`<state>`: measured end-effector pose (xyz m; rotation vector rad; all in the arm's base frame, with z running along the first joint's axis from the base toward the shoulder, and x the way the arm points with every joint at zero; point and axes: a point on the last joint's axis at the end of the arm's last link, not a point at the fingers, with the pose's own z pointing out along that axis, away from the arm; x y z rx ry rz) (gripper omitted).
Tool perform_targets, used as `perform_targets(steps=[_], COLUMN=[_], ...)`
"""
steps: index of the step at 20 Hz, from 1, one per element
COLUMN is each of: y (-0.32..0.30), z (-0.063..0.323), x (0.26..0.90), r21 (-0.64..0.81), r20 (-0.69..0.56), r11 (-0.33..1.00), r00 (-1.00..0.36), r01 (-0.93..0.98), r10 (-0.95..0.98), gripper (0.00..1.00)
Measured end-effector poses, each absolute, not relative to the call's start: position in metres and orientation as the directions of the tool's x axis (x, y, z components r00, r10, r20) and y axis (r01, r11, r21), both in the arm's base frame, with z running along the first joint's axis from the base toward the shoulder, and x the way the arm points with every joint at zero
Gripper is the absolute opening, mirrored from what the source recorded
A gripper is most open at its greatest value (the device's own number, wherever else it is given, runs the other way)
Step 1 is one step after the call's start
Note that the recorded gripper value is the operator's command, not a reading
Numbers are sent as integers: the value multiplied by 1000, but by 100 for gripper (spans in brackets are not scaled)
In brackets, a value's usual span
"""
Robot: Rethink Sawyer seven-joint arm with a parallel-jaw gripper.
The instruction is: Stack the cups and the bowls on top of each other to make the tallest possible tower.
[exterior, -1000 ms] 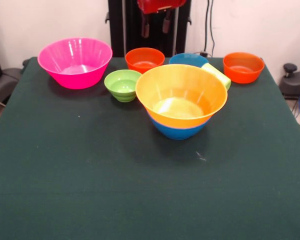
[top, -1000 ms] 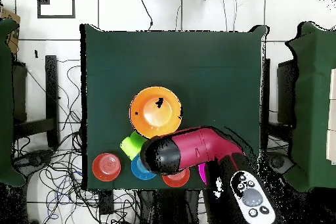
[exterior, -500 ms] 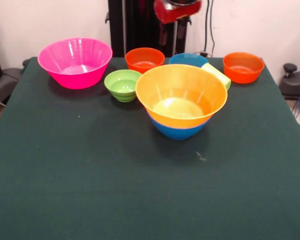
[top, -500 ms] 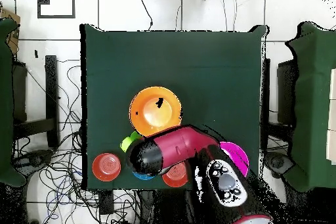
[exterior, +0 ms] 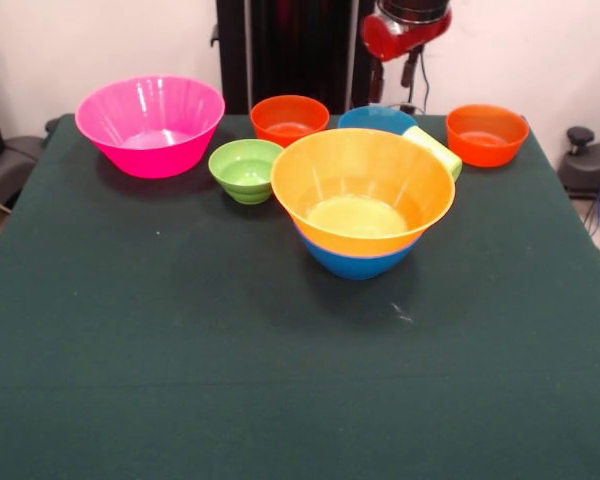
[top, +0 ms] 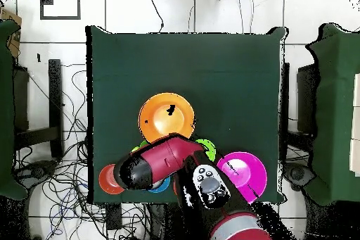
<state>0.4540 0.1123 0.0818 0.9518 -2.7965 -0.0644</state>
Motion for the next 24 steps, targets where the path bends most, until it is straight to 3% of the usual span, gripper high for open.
perform_targets(steps=[24], y=[101], z=[50], x=[429], r21=[107], r20=[202], r11=[817], r00=[-793], r01=[-566], r10=[-575], gripper=[100])
